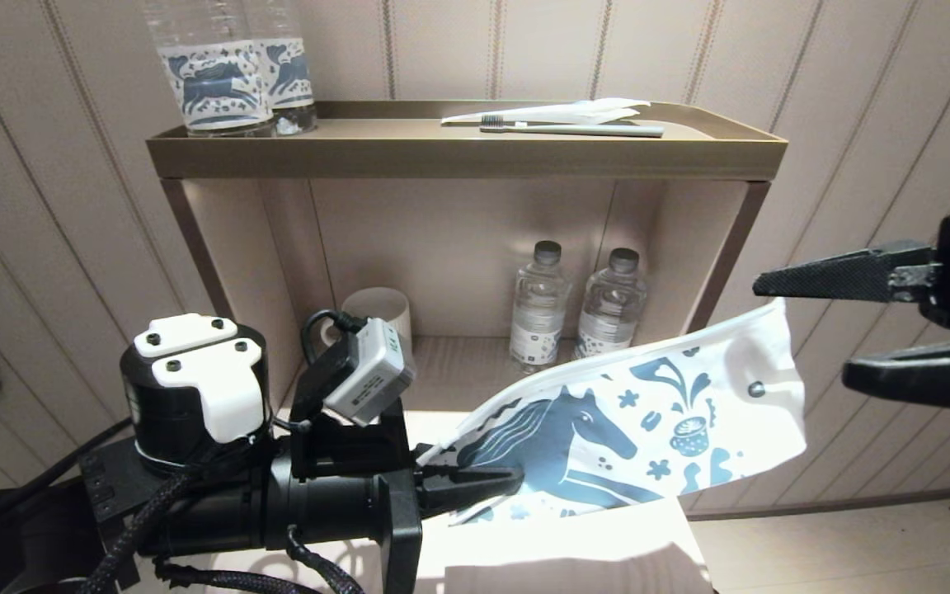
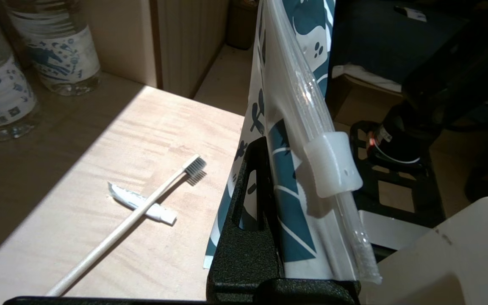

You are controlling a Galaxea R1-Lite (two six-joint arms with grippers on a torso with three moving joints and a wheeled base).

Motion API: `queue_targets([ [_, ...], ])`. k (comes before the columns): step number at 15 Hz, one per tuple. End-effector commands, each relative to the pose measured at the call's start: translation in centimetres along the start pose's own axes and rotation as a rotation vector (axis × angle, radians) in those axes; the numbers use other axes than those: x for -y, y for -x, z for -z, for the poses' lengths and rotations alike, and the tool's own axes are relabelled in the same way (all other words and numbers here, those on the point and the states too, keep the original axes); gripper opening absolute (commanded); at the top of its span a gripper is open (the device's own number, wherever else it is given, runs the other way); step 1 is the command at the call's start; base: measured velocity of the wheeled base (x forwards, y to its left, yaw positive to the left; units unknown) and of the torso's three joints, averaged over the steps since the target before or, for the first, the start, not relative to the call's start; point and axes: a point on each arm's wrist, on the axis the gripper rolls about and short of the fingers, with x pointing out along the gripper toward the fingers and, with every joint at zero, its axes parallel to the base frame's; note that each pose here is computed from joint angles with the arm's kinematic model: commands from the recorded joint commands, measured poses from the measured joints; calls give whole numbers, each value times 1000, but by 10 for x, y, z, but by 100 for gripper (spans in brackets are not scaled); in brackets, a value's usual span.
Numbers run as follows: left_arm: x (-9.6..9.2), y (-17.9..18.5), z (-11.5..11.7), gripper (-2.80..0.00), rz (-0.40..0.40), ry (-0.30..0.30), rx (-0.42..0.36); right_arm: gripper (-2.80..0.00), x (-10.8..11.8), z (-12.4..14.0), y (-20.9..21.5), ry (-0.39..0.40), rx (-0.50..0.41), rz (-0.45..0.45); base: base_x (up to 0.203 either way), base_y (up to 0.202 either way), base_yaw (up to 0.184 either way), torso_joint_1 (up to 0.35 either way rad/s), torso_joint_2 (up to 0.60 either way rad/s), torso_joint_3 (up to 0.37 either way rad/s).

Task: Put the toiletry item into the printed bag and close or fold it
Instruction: Pick up a toothbrush

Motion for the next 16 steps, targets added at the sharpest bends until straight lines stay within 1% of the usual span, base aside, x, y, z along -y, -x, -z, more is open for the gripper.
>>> queue_targets([
  [1,1,2,-1,-280,-16,-15,8,0,0,1,3,-8,-4,14,0,0,0,0,0,0],
  [2,3,5,-4,-280,-45,-22,19,0,2,4,6,-30,-15,40,0,0,0,0,0,0],
  [4,8,16,-9,-280,-109,-33,38,0,10,9,13,-85,-39,117,0,0,0,0,0,0],
  [5,10,23,-10,-280,-153,-33,41,0,13,14,16,-129,-65,146,0,0,0,0,0,0],
  [6,10,27,-10,-280,-224,-24,30,0,13,20,16,-156,-94,172,0,0,0,0,0,0],
  [7,9,30,-9,-280,-287,-15,16,0,13,27,15,-168,-122,209,0,0,0,0,0,0],
  [8,8,32,-8,-280,-345,-10,7,0,12,32,16,-159,-145,236,0,0,0,0,0,0],
  [9,7,33,-5,-280,-393,-5,-1,0,12,35,17,-170,-157,245,0,0,0,0,0,0],
  [12,7,36,0,-280,-485,4,-16,0,9,40,18,-213,-202,260,0,0,0,0,0,0],
  [15,6,38,5,-280,-564,11,-28,0,13,47,12,-254,-276,309,0,0,0,0,0,0],
  [16,6,38,7,-280,-575,15,-33,0,17,50,9,-262,-310,346,0,0,0,0,0,0],
])
